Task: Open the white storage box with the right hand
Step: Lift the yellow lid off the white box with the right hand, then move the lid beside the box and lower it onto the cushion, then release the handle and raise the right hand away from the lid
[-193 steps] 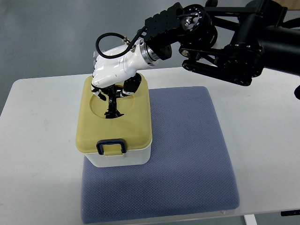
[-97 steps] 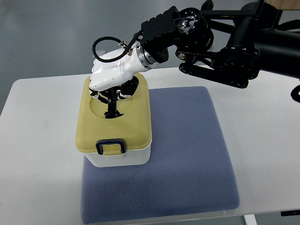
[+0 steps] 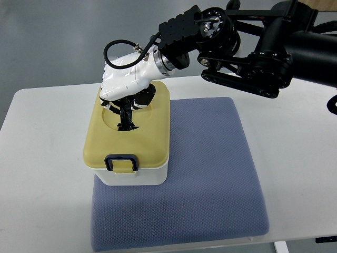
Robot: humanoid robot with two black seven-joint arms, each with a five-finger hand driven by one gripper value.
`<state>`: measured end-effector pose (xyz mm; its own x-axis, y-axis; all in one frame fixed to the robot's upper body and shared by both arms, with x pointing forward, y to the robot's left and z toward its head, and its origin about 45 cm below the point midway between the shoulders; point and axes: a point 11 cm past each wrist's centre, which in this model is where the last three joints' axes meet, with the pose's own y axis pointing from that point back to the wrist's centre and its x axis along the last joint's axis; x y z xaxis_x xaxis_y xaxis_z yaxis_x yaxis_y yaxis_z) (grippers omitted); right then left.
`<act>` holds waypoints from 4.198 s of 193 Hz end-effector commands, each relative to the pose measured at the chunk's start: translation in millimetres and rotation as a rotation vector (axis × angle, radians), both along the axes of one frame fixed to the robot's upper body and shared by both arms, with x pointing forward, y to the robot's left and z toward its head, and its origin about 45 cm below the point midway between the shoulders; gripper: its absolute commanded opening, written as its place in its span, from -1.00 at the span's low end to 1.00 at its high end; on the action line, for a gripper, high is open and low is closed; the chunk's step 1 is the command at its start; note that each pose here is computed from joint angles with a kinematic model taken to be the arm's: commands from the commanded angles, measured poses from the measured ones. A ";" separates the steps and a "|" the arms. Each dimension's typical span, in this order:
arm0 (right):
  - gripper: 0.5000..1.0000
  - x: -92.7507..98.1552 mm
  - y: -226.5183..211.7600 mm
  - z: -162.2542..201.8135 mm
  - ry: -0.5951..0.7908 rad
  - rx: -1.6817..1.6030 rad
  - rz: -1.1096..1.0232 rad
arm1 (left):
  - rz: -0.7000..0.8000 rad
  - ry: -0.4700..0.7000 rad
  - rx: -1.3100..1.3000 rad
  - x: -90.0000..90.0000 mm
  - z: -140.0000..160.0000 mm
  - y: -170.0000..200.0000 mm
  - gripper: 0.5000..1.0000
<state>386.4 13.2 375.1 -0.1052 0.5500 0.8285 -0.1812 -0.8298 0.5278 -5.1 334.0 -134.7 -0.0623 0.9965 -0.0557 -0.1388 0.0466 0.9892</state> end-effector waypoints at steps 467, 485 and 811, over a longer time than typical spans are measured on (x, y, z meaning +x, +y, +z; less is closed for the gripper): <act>-1.00 16.7 -205.7 -75.7 0.019 0.250 -0.289 | 0.000 0.000 0.000 0.0 0.0 0.0 1.00; -1.00 9.5 -199.3 -82.0 0.032 0.248 -0.265 | 0.000 0.000 0.000 0.0 0.0 0.0 1.00; 0.69 115.8 -269.4 -37.3 0.897 1.696 -1.242 | 0.000 0.000 0.000 0.0 0.0 0.0 1.00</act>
<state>497.8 -242.8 348.4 0.1980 -0.9434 0.2660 -0.9628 -0.2381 -0.1276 -5.1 334.0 -134.7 -0.0624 0.9965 -0.0557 -0.1388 0.0466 0.9892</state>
